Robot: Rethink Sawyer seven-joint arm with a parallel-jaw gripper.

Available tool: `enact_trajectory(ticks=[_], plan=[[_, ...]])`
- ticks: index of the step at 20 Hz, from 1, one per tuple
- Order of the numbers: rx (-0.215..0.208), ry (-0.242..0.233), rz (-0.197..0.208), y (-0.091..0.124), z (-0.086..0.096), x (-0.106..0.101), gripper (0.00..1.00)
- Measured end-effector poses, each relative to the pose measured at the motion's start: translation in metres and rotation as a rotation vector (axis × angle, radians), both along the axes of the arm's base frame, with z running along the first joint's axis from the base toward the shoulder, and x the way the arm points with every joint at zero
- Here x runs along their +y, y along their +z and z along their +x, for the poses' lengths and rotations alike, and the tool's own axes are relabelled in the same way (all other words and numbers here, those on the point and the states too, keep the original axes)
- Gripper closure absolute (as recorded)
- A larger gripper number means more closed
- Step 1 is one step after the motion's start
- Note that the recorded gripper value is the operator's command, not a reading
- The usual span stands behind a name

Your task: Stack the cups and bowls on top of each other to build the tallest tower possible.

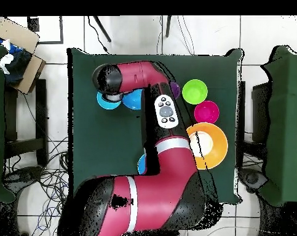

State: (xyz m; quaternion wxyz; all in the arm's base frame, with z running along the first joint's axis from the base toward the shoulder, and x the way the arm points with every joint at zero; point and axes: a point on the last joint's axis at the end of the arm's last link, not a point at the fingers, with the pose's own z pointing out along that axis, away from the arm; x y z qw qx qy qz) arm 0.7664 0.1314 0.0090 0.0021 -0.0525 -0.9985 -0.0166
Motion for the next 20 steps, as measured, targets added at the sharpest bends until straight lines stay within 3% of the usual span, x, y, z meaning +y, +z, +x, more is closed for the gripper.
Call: enact_trajectory(ticks=[9,20], plan=[[-0.020,-0.009,0.012,0.032,0.004,0.003,1.00],[-0.016,-0.007,0.024,0.084,-0.014,0.011,1.00]])
